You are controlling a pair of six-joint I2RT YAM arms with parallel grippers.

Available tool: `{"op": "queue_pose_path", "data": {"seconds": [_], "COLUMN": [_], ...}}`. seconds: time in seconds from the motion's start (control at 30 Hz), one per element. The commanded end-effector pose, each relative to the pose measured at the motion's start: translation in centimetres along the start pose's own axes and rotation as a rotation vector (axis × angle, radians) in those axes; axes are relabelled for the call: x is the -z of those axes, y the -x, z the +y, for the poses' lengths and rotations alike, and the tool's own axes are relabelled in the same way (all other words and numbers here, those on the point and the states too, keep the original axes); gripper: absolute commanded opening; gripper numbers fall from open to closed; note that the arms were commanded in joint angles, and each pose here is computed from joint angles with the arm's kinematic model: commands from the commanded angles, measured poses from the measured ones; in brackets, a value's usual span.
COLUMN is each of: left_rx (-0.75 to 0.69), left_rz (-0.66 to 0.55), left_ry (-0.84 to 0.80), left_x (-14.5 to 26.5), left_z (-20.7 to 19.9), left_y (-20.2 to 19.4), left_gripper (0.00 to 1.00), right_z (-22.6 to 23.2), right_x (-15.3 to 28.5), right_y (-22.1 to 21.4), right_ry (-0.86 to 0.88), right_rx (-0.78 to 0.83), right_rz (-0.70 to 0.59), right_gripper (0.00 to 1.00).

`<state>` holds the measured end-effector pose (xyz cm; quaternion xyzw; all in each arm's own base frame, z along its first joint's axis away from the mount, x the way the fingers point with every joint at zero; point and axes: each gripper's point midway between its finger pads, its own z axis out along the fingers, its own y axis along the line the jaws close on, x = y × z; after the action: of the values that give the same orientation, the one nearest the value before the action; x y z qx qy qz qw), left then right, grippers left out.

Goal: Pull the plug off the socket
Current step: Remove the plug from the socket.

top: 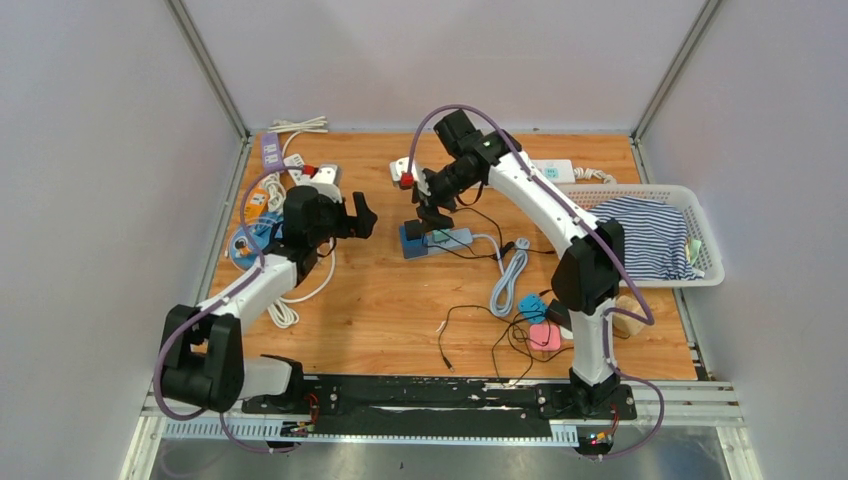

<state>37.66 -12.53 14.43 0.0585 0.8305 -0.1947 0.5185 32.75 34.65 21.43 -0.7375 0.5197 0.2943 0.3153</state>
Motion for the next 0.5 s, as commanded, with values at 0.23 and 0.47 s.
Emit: {"op": "queue_pose_path", "data": {"seconds": [0.23,0.47], "left_rx": [-0.128,-0.039], "left_rz": [-0.178,-0.149], "left_ry": [0.135,0.079], "left_x": [3.3,1.8], "left_z": [1.0,0.5], "left_y": [1.0,-0.2], "left_gripper": [1.0,1.0], "right_z": [0.6,0.0], "right_x": [-2.7,-3.8], "right_y": [-2.0,-2.1], "right_ry": [0.015,-0.035], "right_rx": [-0.054,-0.035], "right_rz": [0.148,0.242], "right_gripper": [0.73,0.73]}}
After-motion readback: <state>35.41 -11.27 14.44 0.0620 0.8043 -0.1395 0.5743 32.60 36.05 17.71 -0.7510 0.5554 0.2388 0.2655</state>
